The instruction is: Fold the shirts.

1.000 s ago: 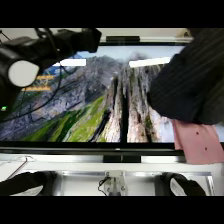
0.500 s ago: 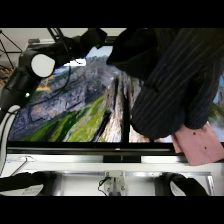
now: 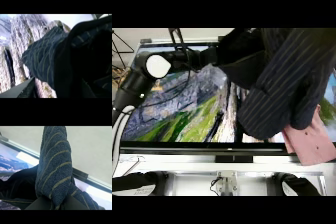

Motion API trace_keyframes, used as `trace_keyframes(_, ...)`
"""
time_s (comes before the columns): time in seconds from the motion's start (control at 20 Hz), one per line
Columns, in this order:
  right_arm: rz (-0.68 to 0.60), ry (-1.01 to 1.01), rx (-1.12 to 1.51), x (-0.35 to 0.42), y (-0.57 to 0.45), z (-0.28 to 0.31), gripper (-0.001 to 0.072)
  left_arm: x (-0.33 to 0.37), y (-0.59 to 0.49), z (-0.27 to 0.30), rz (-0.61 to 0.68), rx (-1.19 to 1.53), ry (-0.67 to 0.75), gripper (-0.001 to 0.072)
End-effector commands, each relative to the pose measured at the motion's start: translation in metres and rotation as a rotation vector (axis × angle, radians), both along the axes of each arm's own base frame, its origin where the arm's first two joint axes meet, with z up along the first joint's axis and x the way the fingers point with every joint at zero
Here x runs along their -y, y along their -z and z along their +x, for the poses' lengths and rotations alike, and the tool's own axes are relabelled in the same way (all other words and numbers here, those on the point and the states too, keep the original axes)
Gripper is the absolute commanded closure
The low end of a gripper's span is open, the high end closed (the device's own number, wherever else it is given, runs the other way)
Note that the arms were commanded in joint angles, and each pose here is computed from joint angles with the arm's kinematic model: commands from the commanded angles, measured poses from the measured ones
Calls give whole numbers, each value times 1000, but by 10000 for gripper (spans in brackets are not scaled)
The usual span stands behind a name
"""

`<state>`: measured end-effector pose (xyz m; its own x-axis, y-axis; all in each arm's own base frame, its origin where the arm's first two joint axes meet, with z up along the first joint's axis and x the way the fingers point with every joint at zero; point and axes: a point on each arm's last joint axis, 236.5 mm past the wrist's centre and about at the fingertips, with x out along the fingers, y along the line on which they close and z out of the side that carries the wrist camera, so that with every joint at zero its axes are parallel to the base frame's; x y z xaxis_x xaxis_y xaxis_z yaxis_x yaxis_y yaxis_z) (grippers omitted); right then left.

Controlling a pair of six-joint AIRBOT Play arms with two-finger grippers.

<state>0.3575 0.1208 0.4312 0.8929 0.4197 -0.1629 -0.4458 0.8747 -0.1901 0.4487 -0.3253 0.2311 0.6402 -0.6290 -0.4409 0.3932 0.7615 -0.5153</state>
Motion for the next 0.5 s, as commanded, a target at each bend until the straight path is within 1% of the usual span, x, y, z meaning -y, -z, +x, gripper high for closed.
trace_keyframes(0.0, -3, 0, -4, 0, 1, -1, 631, 2, 21, -14, 64, -68, 45, 90)
trace_keyframes(0.05, 5, -11, -5, -3, 0, -2, 631, 8, 33, -16, 78, -96, 59, 182)
trace_keyframes(0.1, 19, -28, -7, -7, -1, -4, 631, 13, 42, -14, 79, -106, 61, 241)
trace_keyframes(0.15, 29, -55, -10, -13, -1, -7, 631, 19, 45, -7, 46, -108, 47, 371)
trace_keyframes(0.2, 33, -86, -21, -19, 0, -11, 631, 23, 40, 3, -1, -87, 26, 595)
trace_keyframes(0.25, 20, -113, -37, -24, 4, -16, 631, 22, 28, 14, -40, -41, -1, 665)
trace_keyframes(0.35, -21, -135, -70, -25, 14, -27, 631, -2, -7, 38, -97, 48, -68, 665)
trace_keyframes(0.45, -25, -163, -82, -29, 14, -39, 631, -37, -37, 57, -116, 91, -130, 666)
